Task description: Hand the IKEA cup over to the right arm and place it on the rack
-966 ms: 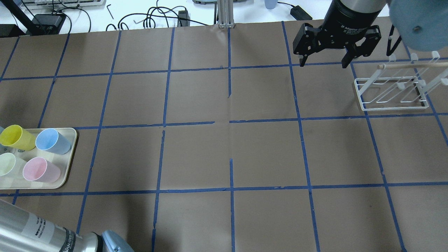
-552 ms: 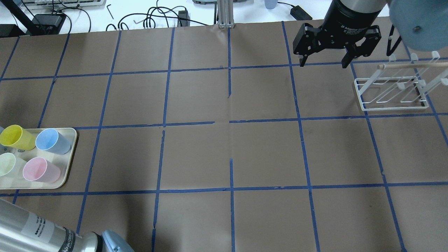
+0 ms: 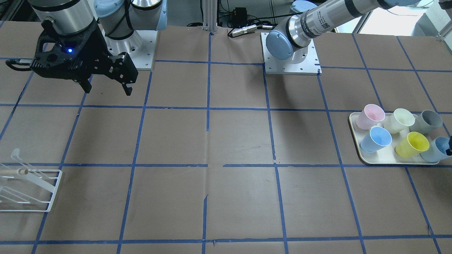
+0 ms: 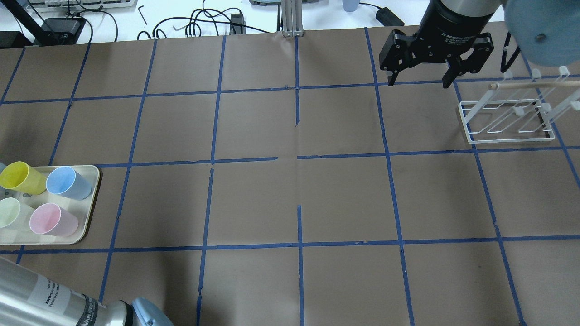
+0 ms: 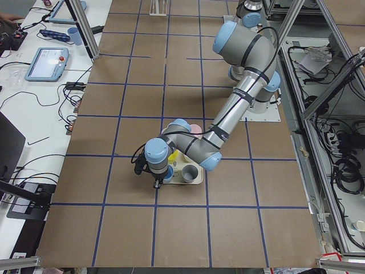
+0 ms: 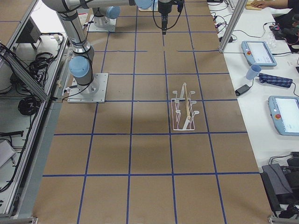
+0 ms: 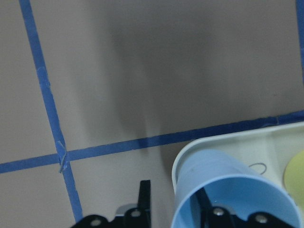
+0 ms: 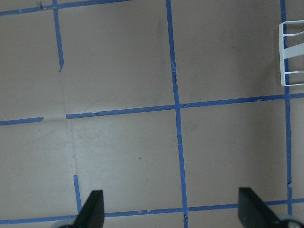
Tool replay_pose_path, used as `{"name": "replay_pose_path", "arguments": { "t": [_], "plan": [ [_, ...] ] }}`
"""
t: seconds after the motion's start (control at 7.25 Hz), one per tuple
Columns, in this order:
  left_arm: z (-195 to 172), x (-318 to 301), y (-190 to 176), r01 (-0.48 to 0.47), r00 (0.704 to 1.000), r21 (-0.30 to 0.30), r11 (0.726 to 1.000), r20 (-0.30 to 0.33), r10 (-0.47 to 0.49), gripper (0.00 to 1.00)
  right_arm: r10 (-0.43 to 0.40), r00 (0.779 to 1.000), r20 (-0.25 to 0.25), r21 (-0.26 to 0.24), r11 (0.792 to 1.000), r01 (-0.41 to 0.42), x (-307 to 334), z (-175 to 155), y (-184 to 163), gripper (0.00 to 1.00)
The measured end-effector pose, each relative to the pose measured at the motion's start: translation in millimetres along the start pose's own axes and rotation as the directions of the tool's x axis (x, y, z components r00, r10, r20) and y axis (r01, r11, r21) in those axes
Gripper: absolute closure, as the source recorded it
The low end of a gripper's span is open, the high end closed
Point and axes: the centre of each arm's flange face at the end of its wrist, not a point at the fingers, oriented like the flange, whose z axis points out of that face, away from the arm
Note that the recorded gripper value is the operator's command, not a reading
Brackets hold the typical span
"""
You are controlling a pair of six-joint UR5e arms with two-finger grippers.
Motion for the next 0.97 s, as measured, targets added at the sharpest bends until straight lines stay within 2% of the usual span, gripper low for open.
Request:
{"name": "replay_pose_path", "arguments": {
  "t": [0.14, 0.55, 0.97],
  "plan": [
    [-3, 2, 0, -0.001, 1.000, 0.000, 1.000, -0.006, 0.001, 1.00, 0.000, 1.000, 0.000, 0.000, 1.000, 0.000, 0, 0, 0, 0.00],
    [-18, 2, 4, -0.010, 1.000, -0.002, 1.000, -0.019, 0.010, 1.00, 0.000, 1.000, 0.001, 0.000, 1.000, 0.000, 0, 0, 0, 0.00],
    [-67, -6, 5, -0.043, 0.998, -0.005, 0.999, -0.054, 0.043, 1.00, 0.000, 1.000, 0.003, 0.000, 1.000, 0.000, 0, 0, -2, 0.00]
  ]
}}
